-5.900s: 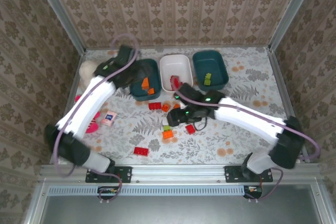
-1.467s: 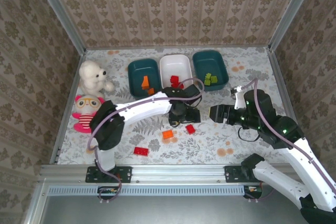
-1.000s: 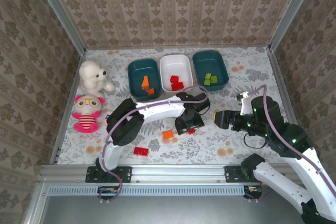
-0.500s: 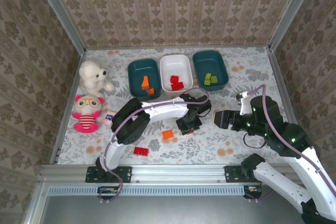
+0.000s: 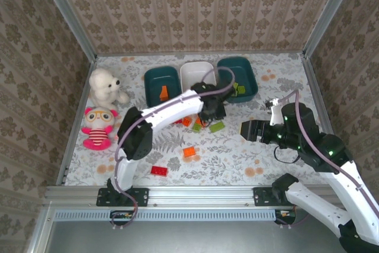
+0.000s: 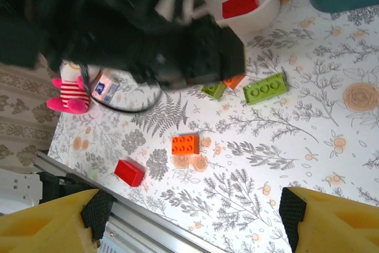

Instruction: Sort the legos into containers by color

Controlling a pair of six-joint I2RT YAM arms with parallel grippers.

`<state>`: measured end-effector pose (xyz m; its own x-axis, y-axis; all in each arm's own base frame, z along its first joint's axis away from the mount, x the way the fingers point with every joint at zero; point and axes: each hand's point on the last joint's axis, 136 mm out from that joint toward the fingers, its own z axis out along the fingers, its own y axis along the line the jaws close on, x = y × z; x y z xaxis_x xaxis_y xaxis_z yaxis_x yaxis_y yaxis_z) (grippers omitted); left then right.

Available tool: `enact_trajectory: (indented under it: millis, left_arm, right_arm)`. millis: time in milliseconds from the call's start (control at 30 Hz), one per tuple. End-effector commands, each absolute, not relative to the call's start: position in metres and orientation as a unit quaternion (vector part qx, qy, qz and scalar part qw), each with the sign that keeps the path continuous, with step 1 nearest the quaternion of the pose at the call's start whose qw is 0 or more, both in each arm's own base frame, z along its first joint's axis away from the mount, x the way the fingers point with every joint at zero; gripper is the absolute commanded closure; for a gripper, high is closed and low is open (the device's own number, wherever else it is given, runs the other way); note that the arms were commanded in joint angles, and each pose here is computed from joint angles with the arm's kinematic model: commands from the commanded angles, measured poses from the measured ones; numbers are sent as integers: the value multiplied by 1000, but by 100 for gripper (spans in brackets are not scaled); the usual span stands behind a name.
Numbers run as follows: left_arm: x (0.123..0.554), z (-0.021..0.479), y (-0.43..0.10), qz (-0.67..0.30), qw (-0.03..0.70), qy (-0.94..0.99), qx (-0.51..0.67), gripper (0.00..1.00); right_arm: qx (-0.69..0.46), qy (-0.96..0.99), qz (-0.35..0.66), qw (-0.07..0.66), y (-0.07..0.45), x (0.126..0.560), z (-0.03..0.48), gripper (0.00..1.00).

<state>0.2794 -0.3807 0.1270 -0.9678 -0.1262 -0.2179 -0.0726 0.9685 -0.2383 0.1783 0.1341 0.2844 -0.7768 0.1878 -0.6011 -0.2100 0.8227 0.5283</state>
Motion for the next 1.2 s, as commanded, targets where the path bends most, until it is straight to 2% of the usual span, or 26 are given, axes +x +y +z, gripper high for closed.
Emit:
enact_trajectory:
  millis: [0, 167, 433, 600, 1033, 1100, 1167]
  left_arm:
    - [335, 161, -359, -144, 162, 976, -3, 76]
    - [402, 165, -363, -212, 183, 960, 23, 77]
    - [455, 145, -379, -253, 178, 951, 18, 77]
    - [469, 126, -394, -273, 176, 946, 10, 77]
    - [479, 76, -384, -238, 156, 958, -26, 77]
    - [479, 74, -381, -228, 154, 961, -26, 75]
    - [478, 73, -378, -220, 152, 963, -27, 69]
  right_arm:
    - [2, 891, 291, 348, 135, 190, 294, 21]
    - [14, 898, 283, 338, 142, 207, 289, 21]
    - [26, 898, 278, 339, 145, 221, 290, 21]
    - [37, 901, 272, 335, 143, 222, 285, 21]
    - [45, 903, 267, 334, 138, 222, 282, 21]
    - [44, 903, 268, 332, 139, 222, 281, 20]
    - [45, 904, 268, 330, 139, 223, 280, 20]
